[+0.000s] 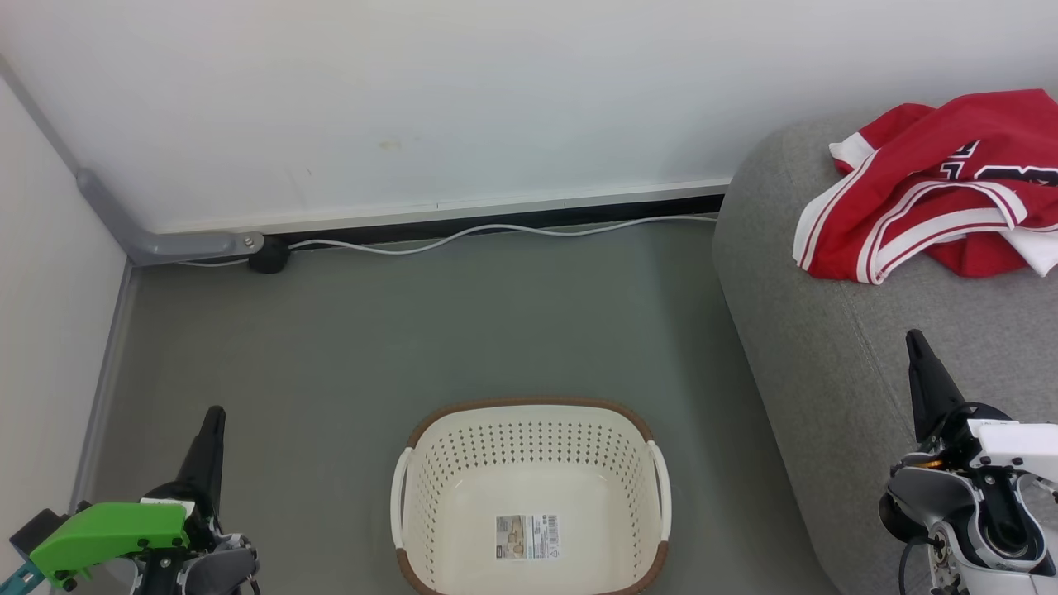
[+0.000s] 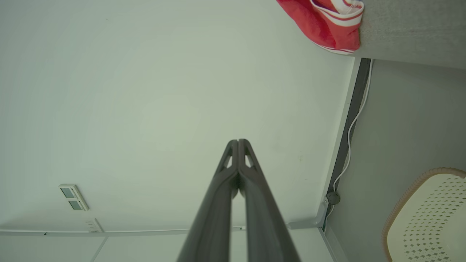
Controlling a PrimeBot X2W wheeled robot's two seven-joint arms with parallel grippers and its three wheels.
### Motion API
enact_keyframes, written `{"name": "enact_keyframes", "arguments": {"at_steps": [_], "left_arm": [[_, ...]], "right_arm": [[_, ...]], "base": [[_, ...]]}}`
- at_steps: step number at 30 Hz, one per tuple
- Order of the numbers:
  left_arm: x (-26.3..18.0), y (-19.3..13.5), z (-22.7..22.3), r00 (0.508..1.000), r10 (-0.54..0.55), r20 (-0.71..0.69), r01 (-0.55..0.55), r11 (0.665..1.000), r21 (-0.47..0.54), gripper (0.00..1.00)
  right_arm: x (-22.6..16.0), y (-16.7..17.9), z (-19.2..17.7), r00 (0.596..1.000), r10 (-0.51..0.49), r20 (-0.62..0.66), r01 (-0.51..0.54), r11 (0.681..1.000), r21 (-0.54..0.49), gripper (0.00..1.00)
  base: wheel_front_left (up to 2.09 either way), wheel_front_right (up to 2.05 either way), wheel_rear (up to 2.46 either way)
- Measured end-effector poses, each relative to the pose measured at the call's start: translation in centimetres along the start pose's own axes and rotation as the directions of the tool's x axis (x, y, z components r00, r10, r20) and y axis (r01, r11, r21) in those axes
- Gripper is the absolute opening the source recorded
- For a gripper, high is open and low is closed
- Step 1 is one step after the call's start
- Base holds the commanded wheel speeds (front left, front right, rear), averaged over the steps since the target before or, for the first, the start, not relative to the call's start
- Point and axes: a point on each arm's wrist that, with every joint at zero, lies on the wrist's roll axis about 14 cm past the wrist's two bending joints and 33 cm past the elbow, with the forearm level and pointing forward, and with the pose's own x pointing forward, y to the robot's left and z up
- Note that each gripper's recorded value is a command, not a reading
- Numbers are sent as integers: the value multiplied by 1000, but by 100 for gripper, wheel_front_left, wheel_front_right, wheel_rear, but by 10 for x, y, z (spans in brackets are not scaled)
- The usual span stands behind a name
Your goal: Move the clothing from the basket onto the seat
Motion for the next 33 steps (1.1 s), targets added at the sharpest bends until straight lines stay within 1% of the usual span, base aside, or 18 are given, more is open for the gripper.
{"name": "enact_keyframes", "arguments": {"at_steps": [33], "left_arm": [[0,0,1,1000,0,2,0,1000,-1,0]], "right_arm": [[0,0,0,1000,2,-1,-2,1000,5,0]], "base": [[0,0,0]]}}
